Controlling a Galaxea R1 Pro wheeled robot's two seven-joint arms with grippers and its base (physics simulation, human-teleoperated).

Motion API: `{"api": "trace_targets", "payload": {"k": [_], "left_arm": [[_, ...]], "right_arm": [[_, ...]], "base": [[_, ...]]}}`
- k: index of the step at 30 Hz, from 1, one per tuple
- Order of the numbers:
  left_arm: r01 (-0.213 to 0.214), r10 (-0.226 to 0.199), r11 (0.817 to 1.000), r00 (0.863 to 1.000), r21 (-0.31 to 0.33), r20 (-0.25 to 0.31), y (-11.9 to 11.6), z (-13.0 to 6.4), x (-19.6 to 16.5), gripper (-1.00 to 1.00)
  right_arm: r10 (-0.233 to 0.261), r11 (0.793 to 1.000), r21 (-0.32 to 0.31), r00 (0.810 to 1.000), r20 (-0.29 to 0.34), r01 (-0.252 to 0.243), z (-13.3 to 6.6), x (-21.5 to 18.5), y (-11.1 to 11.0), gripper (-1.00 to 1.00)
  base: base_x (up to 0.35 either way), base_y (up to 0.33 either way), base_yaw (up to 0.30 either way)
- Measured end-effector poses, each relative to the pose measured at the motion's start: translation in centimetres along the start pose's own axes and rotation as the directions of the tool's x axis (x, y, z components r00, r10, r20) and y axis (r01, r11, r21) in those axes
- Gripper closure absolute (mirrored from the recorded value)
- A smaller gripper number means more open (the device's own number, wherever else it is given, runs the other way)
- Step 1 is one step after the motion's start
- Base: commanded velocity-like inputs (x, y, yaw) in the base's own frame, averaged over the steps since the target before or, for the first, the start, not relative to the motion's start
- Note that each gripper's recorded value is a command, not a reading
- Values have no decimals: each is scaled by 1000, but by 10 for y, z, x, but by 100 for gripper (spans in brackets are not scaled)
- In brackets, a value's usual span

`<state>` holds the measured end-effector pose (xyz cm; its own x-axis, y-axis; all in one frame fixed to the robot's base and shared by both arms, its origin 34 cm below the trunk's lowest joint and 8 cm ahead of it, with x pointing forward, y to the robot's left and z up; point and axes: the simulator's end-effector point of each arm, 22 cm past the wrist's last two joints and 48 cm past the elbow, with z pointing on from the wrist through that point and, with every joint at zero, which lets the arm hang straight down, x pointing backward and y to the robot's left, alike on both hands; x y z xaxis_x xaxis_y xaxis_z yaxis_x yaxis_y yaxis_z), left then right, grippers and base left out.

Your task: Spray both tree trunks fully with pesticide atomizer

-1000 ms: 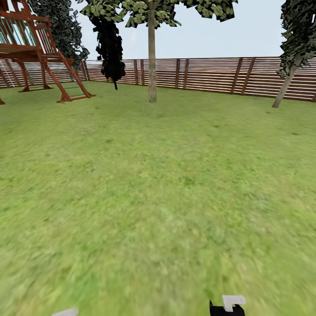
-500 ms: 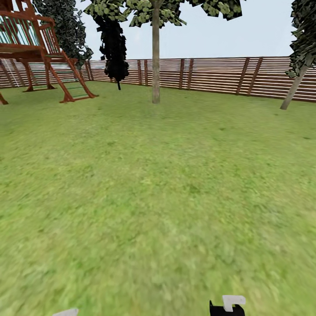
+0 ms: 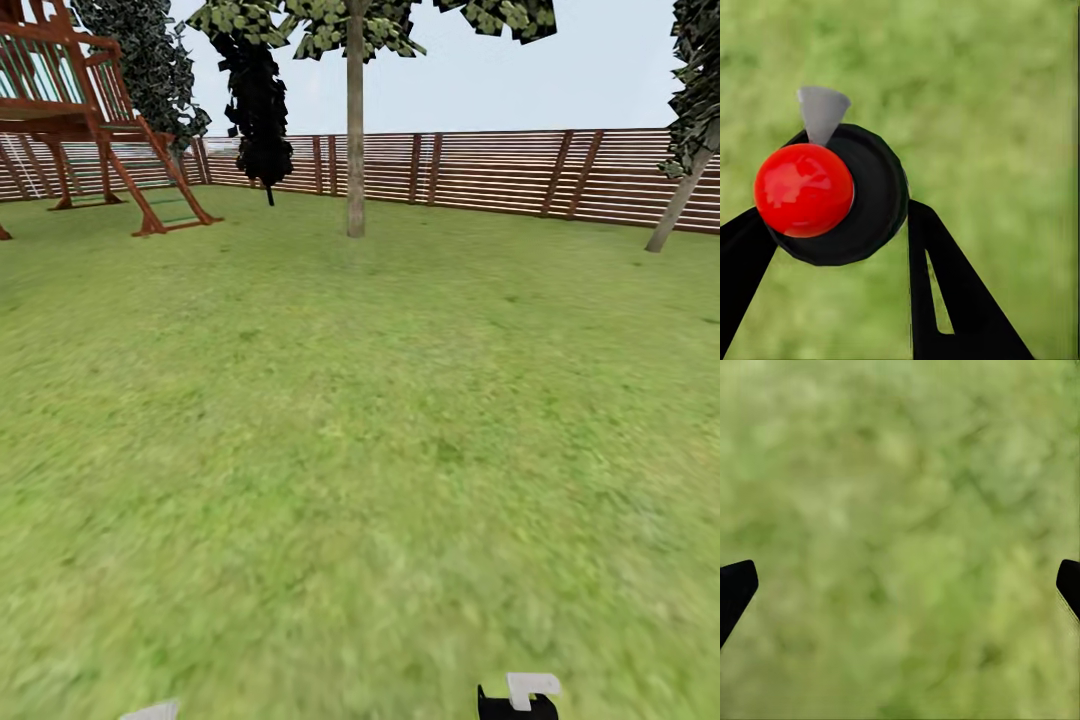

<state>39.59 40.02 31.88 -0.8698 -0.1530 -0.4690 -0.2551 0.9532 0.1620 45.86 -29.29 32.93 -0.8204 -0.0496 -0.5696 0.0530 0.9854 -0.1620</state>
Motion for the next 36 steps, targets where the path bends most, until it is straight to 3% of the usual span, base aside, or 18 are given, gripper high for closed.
{"api": "trace_targets", "payload": {"k": [36], "left_arm": [[0, 0, 1000, 1000, -1, 1, 1, 0, 0, 100]], "right_arm": [[-1, 1000, -1, 1000, -1, 1, 0, 1, 0, -100]], "base": [[344, 0, 0]]}}
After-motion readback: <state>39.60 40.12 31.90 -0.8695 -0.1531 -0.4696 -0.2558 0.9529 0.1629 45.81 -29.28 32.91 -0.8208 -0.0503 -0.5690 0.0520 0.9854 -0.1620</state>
